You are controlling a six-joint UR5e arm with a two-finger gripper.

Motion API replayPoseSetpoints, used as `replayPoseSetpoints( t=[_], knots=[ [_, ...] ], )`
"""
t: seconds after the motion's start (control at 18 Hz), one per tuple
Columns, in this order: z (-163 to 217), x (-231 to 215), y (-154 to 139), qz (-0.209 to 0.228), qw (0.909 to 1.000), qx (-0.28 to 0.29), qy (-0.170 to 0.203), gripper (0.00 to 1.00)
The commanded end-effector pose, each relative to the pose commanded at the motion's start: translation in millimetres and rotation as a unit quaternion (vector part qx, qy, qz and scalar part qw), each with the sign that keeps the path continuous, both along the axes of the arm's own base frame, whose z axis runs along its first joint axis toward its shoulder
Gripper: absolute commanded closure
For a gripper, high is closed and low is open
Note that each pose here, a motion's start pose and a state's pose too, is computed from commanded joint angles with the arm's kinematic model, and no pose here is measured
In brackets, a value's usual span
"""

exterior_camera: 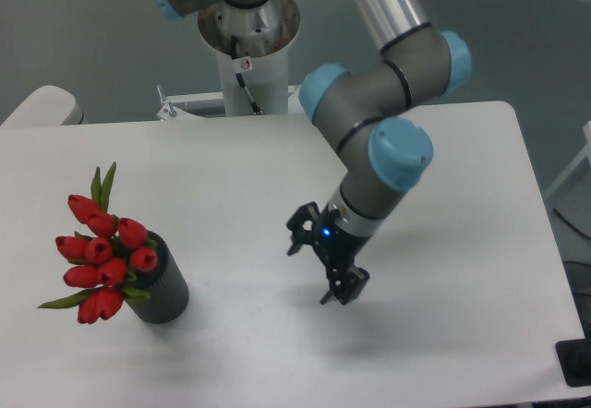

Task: Pick up the flowers from the vase
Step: 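Move the open gripper toward the red tulip stems above the black vase, then close the gripper around the tulip stems just above the vase rim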

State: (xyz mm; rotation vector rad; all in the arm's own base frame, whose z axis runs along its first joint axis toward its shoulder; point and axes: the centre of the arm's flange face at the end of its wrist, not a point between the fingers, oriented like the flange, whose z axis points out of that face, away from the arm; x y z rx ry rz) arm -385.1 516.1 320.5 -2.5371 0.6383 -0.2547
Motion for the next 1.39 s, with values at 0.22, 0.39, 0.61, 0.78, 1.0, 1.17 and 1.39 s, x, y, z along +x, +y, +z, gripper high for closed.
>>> replayPoseSetpoints(
  t=[0.22, 0.39, 0.61, 0.78, 1.0, 1.17, 1.39],
  knots=[
    [10.5, 41.3, 11.5, 0.015, 0.9975, 0.033, -0.060, 0.00],
    [11.6, 63.3, 23.0, 0.018, 0.9950, 0.040, -0.090, 0.00],
    [11.5, 89.3, 36.2, 0.010, 0.9912, 0.051, -0.122, 0.00],
    [19.1, 98.3, 43.8, 0.016, 0.9839, 0.078, -0.160, 0.00],
    [22.2, 107.6, 48.9, 0.013, 0.9780, 0.095, -0.185, 0.00],
    [20.6, 121.6, 55.5, 0.002, 0.9780, 0.092, -0.187, 0.00],
    [15.1, 140.4, 66.2, -0.015, 0.9776, 0.088, -0.191, 0.00]
  ],
)
